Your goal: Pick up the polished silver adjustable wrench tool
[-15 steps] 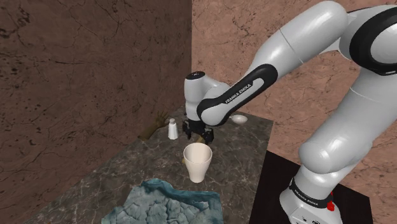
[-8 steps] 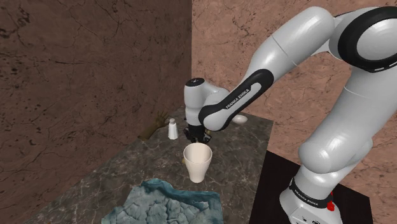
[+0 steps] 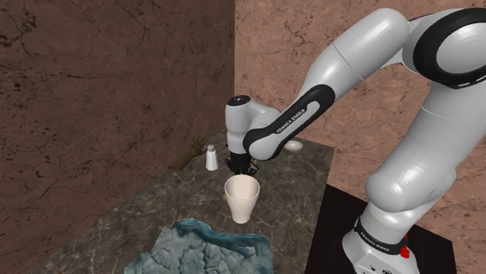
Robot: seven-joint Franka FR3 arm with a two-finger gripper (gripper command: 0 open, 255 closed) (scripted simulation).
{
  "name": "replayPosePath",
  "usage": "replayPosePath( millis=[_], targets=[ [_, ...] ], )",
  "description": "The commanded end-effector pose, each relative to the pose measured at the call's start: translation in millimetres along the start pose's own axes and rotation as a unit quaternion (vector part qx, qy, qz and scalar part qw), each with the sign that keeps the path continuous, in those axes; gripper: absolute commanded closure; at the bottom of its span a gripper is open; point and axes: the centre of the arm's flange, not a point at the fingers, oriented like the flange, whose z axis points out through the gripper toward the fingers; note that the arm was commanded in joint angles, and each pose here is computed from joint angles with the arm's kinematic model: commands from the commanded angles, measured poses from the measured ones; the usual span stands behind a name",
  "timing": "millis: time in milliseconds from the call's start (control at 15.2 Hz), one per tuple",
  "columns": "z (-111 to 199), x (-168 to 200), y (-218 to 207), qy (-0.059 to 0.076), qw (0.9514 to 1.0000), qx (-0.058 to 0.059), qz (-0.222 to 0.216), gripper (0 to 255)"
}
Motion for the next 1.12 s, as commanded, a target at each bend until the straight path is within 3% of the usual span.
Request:
replayPosePath(
  millis=[0, 1056],
  targets=[
    [-4.9, 1.6, -0.2, 0.000, 1.0000, 0.000, 0.000, 255],
    [-79.1, 10.7, -0.8, 0.000, 1.0000, 0.000, 0.000, 255]
  ],
)
